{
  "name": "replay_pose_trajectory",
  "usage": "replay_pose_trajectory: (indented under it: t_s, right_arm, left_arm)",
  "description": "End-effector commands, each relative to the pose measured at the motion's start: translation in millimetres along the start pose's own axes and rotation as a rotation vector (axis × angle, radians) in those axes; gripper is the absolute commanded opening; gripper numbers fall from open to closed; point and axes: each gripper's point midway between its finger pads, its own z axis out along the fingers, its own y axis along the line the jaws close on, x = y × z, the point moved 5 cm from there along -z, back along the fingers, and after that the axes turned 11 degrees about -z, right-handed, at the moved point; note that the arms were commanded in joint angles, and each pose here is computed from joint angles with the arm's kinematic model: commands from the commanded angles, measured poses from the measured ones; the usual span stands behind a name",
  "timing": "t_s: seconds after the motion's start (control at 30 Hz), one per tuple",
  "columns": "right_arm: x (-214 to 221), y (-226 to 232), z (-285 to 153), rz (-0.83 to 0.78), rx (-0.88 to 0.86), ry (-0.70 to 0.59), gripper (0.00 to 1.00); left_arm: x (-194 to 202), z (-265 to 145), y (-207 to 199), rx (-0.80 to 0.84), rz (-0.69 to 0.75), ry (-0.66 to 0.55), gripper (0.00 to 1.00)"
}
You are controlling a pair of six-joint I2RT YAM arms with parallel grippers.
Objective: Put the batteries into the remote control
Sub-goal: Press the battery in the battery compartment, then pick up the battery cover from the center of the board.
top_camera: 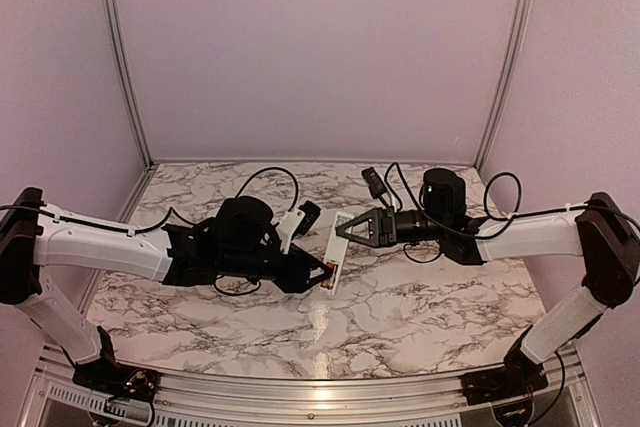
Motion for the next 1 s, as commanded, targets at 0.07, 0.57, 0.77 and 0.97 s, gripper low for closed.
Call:
replay_pose_trajectory:
  t_s: [0.07,0.57,0.77,0.97]
  right_arm:
    - [-15,-4,-15,-0.003,0.022,-0.044,0.00]
    - [-1,-38,-36,0.052,0.130,-0.038,0.00]
    - [4,-43,-34,0.067,0.133,-0.026,0.00]
    - [6,-48,-32,0.081,0.134,-0.025,0.00]
  left_arm:
    - [-15,-13,18,-0.058,0.015,-0.028,0.62]
    - [-15,-65,142,-0.481,-0.068,0.039,0.70]
    - [-5,-70,176,-0.635,-0.025,0.130,0.68]
    - [-4,-61,188,-0.650,0.067,0.161,0.64]
